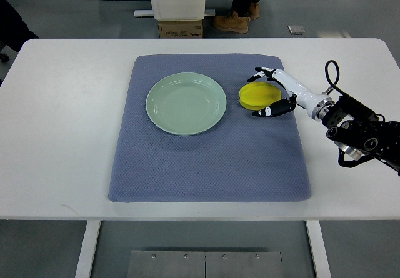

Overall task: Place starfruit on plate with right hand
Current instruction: 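Close the right hand's fingers around the yellow starfruit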

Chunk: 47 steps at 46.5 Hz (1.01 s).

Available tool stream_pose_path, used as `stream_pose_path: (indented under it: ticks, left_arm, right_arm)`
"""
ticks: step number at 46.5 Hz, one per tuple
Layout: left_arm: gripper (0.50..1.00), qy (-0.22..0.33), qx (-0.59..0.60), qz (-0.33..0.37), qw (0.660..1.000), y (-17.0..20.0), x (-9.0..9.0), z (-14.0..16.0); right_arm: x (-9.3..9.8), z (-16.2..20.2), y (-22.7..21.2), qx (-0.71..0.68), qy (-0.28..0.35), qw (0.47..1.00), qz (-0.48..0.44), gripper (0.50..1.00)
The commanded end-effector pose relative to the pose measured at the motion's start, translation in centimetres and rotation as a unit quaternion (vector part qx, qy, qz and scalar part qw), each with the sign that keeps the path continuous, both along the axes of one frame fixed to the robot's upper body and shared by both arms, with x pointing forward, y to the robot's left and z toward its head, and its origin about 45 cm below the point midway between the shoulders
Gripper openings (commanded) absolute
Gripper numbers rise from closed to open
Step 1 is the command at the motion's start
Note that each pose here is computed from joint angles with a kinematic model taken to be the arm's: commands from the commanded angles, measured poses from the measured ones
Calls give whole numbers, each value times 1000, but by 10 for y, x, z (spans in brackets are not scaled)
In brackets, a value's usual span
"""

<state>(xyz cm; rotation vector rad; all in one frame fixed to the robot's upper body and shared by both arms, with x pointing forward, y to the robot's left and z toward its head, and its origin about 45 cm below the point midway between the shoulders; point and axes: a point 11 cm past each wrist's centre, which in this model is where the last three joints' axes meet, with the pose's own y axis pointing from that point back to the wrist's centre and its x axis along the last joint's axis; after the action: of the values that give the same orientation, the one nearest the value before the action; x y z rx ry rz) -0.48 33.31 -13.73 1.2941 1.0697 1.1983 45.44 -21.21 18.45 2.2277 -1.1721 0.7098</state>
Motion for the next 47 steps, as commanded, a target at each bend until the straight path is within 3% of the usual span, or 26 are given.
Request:
stream_pose_path:
  ticks: [1, 28, 47]
  left_arm:
    - [1000, 0, 0, 0, 1000, 0, 0, 0]
    - [1000, 0, 0, 0, 1000, 0, 0, 0]
    - [1000, 0, 0, 0, 1000, 0, 0, 0]
  right_arm:
    - [0, -1, 1, -2, 1, 1000, 1, 910]
    - [0, -6, 4, -17, -1, 1000, 7, 864]
    - [-1, -7, 2, -38, -2, 999, 20, 692]
